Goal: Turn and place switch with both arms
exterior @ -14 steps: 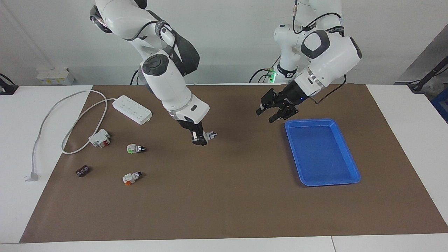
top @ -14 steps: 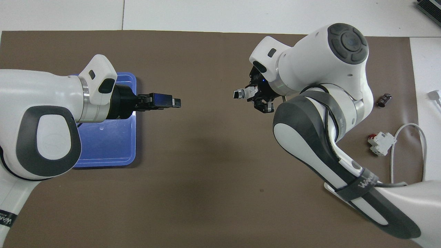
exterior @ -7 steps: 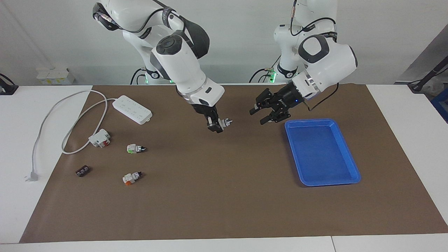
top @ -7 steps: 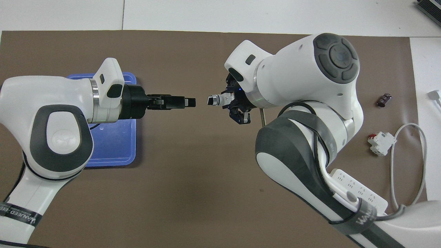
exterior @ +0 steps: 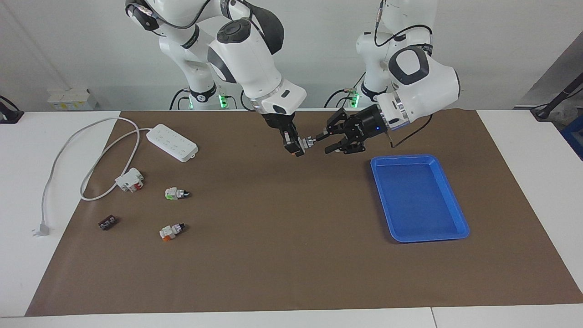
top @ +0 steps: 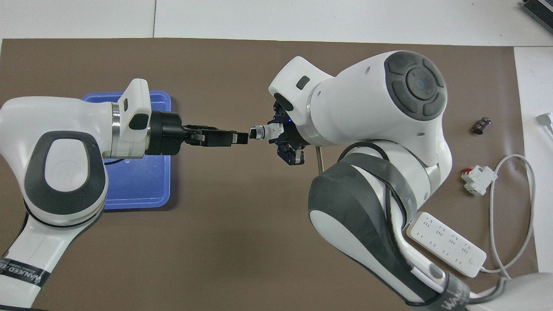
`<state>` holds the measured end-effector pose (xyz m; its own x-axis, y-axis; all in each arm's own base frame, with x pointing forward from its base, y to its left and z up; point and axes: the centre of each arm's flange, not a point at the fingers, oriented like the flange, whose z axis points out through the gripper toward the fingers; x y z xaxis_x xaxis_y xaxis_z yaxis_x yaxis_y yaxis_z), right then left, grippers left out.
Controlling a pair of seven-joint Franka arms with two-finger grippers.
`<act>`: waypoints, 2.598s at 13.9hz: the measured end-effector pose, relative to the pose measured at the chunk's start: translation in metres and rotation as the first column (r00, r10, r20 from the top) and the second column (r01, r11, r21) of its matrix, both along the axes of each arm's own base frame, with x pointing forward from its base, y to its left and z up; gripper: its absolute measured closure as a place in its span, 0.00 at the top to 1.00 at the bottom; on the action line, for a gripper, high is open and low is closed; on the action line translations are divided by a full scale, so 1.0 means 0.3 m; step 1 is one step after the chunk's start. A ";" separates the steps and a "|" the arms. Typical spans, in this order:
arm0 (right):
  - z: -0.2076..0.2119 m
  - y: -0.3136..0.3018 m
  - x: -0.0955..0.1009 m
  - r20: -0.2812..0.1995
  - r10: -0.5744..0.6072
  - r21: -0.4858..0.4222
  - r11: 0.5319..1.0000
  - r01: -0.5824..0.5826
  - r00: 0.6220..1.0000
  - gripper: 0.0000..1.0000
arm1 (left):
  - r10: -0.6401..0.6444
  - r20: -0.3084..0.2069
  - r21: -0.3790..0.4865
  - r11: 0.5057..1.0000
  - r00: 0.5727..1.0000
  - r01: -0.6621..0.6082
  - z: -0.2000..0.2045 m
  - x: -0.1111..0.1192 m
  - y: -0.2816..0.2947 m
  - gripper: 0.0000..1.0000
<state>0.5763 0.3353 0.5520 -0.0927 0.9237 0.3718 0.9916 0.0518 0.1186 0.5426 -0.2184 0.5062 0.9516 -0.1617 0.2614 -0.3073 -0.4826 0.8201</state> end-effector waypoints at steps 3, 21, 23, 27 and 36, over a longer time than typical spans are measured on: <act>0.019 -0.037 0.014 0.002 -0.008 0.017 1.000 0.008 1.000 0.33 | -0.009 0.002 -0.033 0.999 1.000 0.009 0.012 0.023 0.138 0.47; 0.072 -0.116 0.013 0.015 -0.023 0.084 0.996 0.021 1.000 0.33 | -0.005 0.146 -0.099 0.995 0.989 0.020 0.106 -0.006 -0.067 0.37; 0.072 -0.119 0.011 0.014 -0.024 0.083 0.996 0.023 1.000 0.33 | 0.016 0.166 -0.099 0.995 0.986 0.001 0.113 -0.016 -0.115 0.37; 0.072 -0.120 0.008 0.014 -0.024 0.082 0.996 0.022 1.000 0.33 | 0.057 0.197 -0.097 0.995 0.979 -0.039 0.121 -0.031 -0.182 0.37; 0.070 -0.123 0.004 0.012 -0.025 0.080 0.996 0.024 1.000 0.33 | 0.059 0.199 -0.096 0.995 0.978 -0.040 0.121 -0.034 -0.191 0.28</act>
